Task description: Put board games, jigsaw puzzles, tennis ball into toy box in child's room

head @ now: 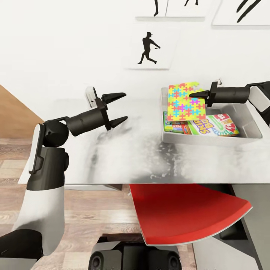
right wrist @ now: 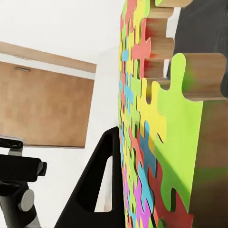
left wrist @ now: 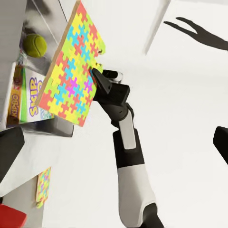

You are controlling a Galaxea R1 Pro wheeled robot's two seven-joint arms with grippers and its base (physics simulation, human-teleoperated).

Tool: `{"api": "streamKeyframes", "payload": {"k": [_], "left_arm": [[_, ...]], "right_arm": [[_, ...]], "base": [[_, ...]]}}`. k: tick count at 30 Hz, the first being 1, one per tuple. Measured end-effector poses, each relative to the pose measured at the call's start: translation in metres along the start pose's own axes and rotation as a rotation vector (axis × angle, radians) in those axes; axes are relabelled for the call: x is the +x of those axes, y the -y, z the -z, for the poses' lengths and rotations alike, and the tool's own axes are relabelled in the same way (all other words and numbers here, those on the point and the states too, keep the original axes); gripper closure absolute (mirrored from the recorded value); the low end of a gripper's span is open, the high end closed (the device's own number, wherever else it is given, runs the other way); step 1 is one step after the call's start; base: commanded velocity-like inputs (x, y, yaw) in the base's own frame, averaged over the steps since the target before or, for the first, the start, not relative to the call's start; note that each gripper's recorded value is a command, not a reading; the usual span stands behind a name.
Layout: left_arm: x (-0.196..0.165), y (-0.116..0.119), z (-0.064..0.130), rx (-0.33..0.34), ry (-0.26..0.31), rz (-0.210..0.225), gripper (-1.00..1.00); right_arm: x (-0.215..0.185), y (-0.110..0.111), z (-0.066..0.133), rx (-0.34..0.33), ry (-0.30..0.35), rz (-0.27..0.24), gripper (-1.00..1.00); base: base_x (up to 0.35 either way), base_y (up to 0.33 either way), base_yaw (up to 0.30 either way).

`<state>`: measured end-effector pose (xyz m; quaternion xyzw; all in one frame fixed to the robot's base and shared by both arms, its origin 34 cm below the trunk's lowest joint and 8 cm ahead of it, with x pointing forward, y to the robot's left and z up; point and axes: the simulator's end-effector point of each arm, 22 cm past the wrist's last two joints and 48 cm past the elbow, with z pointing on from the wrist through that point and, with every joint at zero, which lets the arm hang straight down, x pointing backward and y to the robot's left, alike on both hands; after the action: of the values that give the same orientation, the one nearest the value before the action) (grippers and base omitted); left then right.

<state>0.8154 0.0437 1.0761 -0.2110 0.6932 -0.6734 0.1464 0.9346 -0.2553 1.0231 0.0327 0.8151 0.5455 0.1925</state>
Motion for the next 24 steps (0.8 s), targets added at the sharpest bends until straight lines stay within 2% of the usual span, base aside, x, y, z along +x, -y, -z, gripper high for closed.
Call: {"api": "streamKeyframes", "payload": {"k": [6,24], "left_arm": [[-0.003,0.004,-0.011,-0.032,-0.010,-0.011,-1.00],[-0.002,-0.003,-0.018,-0.026,-0.036,0.024,-1.00]], "right_arm": [[0.001,0.008,0.000,0.006,0.001,-0.008,1.00],[0.002,0.031,0.003,0.023,0.004,-0.031,1.00]], "base": [[0.000,0.000,0.000],[0.000,0.000,0.000]]}}
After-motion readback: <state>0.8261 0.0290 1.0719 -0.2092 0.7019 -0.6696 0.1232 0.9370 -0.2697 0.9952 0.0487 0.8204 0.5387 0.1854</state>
